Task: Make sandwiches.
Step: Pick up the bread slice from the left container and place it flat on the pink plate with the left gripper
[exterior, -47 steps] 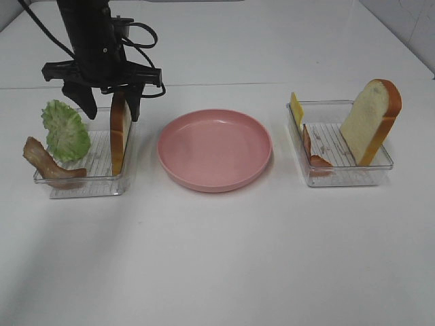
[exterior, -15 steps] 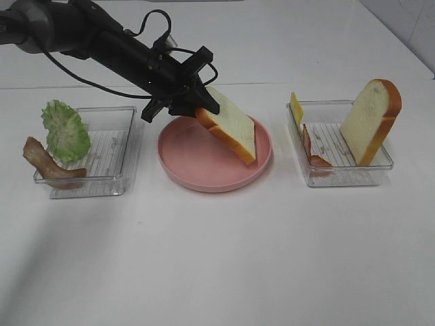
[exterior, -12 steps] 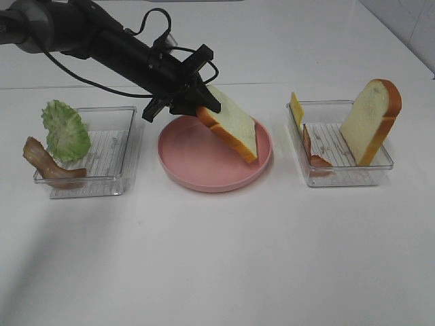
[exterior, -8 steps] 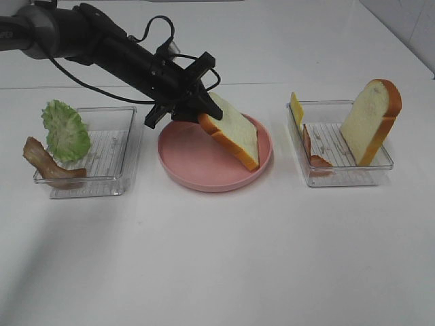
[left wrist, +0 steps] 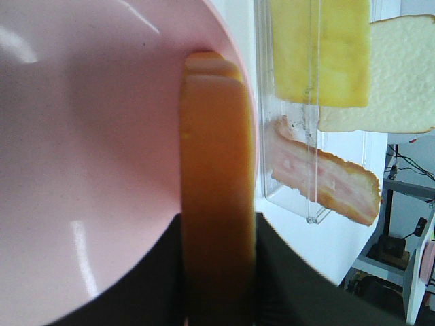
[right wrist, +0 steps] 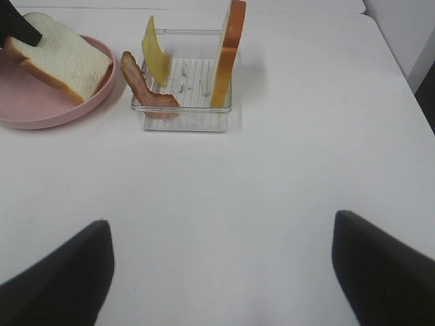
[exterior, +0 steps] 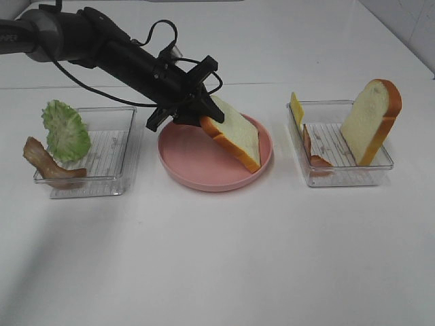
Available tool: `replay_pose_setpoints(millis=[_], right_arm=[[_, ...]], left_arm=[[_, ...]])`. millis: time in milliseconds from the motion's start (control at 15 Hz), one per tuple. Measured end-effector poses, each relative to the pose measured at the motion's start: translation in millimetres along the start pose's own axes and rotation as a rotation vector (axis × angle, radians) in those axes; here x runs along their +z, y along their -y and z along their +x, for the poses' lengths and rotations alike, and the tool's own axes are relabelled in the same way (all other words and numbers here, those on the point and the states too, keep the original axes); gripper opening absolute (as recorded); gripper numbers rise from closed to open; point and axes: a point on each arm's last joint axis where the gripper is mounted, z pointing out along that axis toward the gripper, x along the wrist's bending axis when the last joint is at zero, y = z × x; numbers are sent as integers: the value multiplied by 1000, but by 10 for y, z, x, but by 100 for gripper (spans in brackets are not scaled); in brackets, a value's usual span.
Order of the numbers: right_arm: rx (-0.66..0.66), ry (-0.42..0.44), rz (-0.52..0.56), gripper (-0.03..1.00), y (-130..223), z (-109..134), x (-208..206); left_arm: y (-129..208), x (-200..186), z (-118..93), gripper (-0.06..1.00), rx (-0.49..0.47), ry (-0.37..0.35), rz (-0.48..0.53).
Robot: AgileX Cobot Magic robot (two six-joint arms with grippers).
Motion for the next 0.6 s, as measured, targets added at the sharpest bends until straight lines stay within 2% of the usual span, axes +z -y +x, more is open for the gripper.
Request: replay_pose_setpoints(millis=[67, 133, 200, 267, 400, 600], right_arm=[[0, 0, 0, 82, 0, 0, 0], [0, 0, 0, 82, 0, 0, 0], [0, 0, 0, 82, 0, 0, 0], [0, 0, 0, 82, 0, 0, 0], [0, 0, 0, 82, 0, 0, 0], [0, 0, 0, 82, 0, 0, 0]], left_arm=[[5, 7, 6, 51, 10, -13, 2], [6, 10, 10, 67, 10, -14, 3], [11, 10, 9, 77, 20, -13, 8], [24, 10, 7, 82, 36, -10, 23], [62, 8, 7, 85, 76, -8, 65], [80, -31, 43, 85, 154, -83, 89]])
